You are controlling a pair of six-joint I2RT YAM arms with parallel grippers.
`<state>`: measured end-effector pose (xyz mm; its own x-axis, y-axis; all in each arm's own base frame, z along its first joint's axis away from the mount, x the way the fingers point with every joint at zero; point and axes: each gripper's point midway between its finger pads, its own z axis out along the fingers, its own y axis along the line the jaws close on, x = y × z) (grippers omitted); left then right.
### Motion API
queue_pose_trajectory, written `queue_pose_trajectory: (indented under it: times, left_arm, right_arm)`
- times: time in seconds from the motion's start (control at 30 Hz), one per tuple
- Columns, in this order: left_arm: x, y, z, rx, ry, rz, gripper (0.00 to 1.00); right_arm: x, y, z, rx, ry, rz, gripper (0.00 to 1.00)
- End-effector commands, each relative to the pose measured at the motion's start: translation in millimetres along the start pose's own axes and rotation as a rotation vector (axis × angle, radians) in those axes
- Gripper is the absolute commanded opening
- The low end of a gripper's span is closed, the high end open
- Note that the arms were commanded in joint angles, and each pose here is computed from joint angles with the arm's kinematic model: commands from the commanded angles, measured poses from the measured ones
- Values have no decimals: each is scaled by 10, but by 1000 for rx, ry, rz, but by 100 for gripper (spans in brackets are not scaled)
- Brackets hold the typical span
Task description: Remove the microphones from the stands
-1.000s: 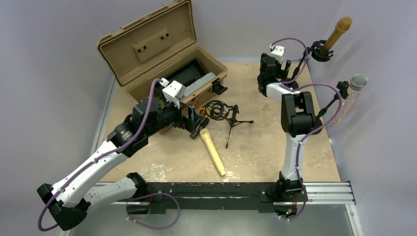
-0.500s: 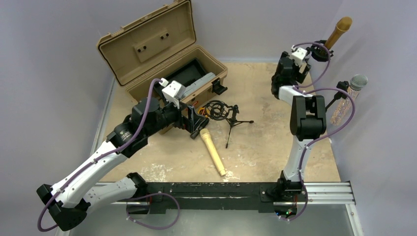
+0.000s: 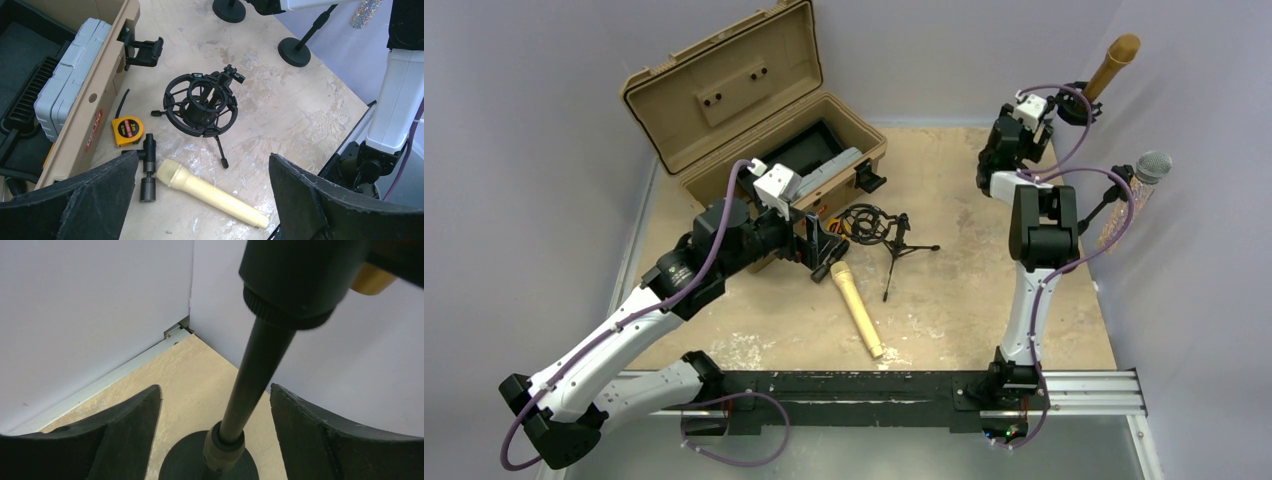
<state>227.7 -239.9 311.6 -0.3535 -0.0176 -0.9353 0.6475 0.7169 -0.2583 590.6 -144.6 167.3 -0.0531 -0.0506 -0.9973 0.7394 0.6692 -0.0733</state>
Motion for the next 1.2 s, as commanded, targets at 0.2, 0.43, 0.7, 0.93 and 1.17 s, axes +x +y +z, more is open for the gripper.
queue_pose_trajectory:
  times: [0.2,0.43,0.7,0.93,1.17]
  left_arm:
    - [-205,-41,-22,7,-61,14,100]
    - [-210,-55,-34,14,-63,11,100]
    - [-238,-85,-60,27,-74,6,100]
    - [-251,-123,-82,47,-82,-3,100]
    - [-275,-150,-114,58,-91,-9,100]
  right_arm:
    - [-387,72,134,-19,-62,49,48]
    - [-353,116,123,-49,-45,32,28]
    - [-266,131,39,-82,5,53,13]
    - [-218,233,-136,-130,29,35,4]
    - [-146,456,-347,-231,72,84,0]
